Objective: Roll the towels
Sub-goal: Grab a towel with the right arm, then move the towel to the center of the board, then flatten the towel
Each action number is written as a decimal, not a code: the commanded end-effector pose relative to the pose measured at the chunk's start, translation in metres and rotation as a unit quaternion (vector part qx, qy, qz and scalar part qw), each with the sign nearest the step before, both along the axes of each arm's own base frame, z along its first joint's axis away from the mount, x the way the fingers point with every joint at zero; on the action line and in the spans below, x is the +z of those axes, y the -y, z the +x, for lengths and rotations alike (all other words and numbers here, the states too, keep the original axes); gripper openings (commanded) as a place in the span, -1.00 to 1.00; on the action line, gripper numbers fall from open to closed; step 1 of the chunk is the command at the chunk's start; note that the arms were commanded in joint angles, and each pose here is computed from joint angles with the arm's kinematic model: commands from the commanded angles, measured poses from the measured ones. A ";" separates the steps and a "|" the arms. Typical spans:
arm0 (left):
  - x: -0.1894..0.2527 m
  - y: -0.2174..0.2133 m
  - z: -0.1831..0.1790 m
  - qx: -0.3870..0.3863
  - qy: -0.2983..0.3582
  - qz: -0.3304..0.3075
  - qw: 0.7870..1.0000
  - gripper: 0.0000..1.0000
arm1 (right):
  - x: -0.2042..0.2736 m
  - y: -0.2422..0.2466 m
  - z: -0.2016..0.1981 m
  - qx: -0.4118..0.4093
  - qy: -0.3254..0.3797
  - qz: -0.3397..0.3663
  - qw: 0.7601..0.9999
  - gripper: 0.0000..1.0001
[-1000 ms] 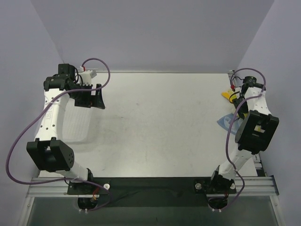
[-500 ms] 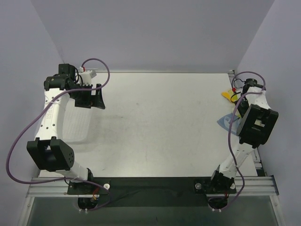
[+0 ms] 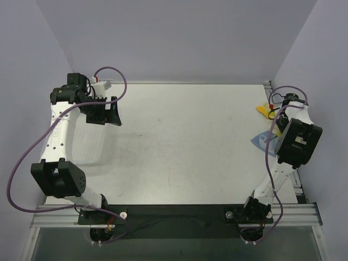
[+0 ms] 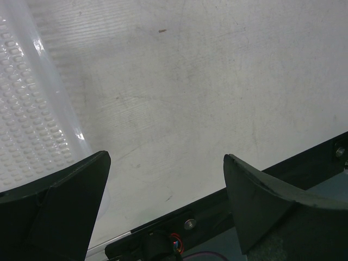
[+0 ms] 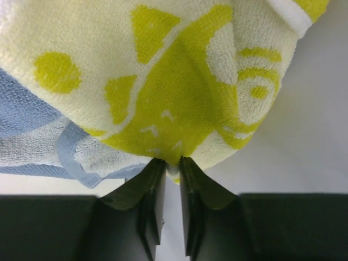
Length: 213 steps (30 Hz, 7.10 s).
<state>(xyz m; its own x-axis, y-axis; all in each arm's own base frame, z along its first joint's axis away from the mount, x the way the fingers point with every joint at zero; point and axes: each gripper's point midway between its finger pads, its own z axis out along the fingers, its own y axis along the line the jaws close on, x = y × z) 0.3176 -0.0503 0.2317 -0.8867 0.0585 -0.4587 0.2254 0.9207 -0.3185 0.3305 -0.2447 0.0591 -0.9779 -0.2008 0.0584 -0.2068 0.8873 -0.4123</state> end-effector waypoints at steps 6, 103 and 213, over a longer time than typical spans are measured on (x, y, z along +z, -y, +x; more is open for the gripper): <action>0.020 0.001 0.001 0.000 0.031 -0.003 1.000 0.93 | 0.035 0.027 -0.008 -0.014 0.021 -0.024 0.999 -1.00; -0.196 0.173 0.118 -0.265 0.032 0.128 0.955 -0.41 | -0.019 -0.251 -0.029 -0.148 -0.034 0.453 0.879 -1.00; -0.201 0.233 -0.115 -0.569 0.069 0.142 0.807 0.24 | -0.044 -0.254 -0.086 -0.129 -0.084 0.362 0.920 -0.21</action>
